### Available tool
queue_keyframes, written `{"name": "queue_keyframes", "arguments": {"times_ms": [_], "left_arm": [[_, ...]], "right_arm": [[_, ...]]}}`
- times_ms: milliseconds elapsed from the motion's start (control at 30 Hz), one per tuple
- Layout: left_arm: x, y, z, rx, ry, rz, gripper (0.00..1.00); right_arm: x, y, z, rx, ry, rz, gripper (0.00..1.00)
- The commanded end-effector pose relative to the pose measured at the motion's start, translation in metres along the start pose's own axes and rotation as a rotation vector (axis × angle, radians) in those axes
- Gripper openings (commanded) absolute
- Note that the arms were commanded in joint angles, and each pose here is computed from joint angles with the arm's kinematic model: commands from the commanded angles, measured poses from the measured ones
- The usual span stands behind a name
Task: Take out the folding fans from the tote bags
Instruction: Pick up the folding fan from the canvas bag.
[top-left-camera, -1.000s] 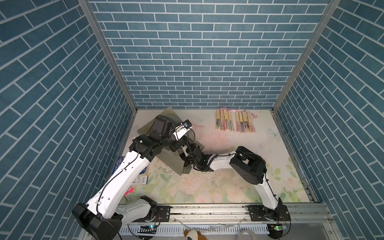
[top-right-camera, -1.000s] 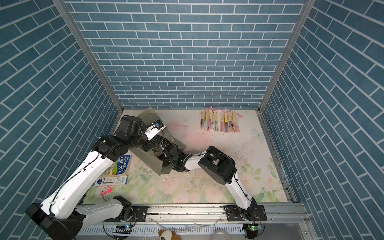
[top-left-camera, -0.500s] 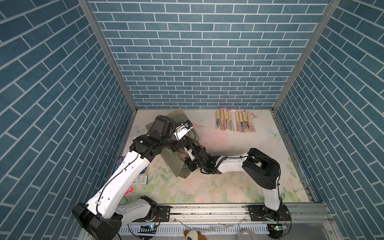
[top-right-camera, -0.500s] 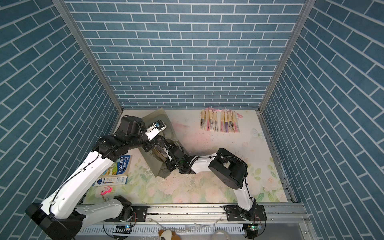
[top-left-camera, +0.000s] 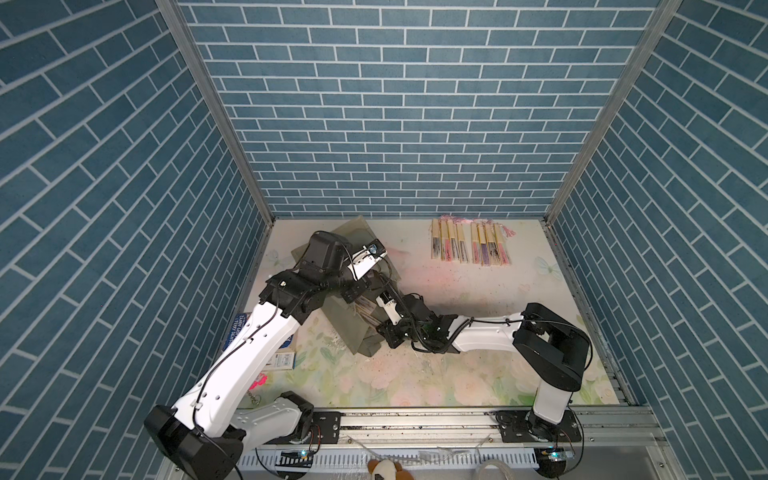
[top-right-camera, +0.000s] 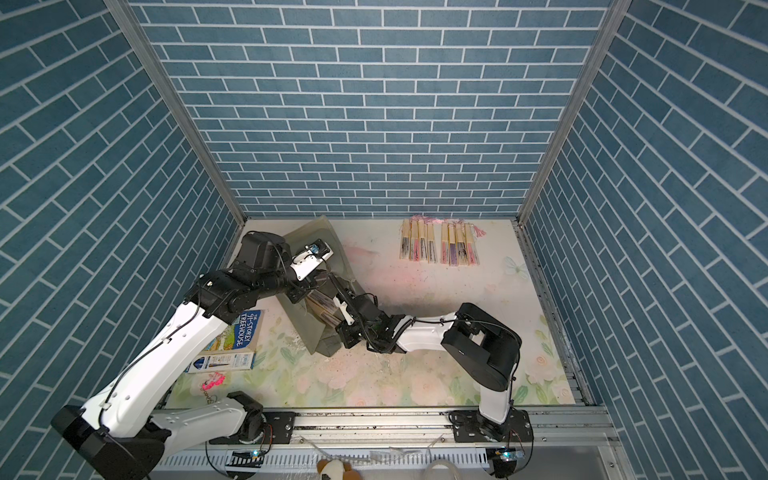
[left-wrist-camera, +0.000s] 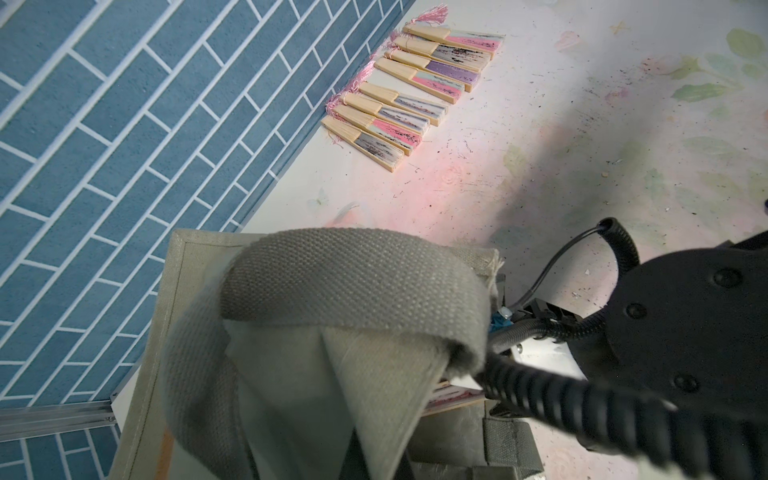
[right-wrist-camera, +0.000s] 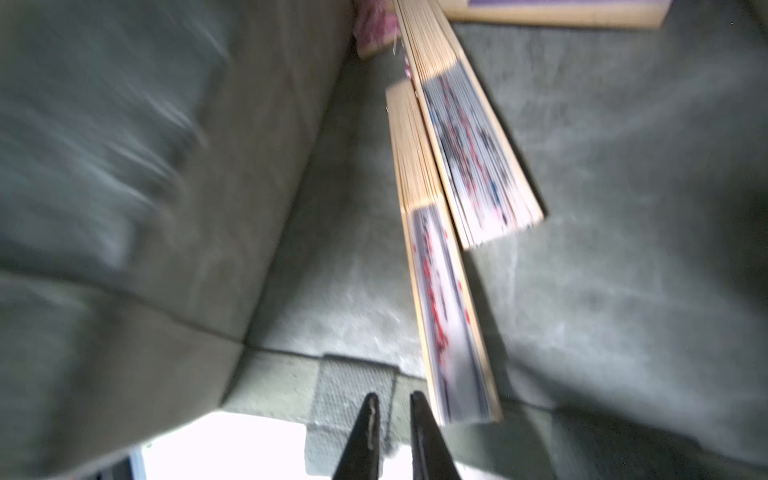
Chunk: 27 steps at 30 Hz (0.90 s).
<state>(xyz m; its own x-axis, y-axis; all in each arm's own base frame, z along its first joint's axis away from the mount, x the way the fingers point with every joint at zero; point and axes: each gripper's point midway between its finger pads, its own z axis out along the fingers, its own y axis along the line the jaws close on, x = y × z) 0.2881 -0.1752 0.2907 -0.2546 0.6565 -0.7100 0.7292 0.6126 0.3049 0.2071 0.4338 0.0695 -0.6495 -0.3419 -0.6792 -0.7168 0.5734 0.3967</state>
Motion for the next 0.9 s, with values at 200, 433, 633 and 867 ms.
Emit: {"name": "queue_keyframes", "arguments": {"times_ms": [200,433,633,867], "left_arm": [[-0.009,-0.001,-0.003,0.001,-0.043,0.015,0.00],[-0.009,-0.002,-0.002,0.007,-0.045,0.015,0.00],[-0.009,-0.002,-0.002,0.006,-0.047,0.018,0.00],[-0.008,-0.002,-0.001,0.006,-0.043,0.016,0.00]], "right_arm": [[-0.032,-0.015,0.008,0.127,-0.089,-0.012,0.43],[-0.043,-0.044,0.034,0.229,-0.098,-0.015,0.54],[-0.023,-0.049,0.053,0.154,0.011,0.080,0.56],[0.000,-0.041,0.059,0.057,0.094,0.192,0.51]]}}
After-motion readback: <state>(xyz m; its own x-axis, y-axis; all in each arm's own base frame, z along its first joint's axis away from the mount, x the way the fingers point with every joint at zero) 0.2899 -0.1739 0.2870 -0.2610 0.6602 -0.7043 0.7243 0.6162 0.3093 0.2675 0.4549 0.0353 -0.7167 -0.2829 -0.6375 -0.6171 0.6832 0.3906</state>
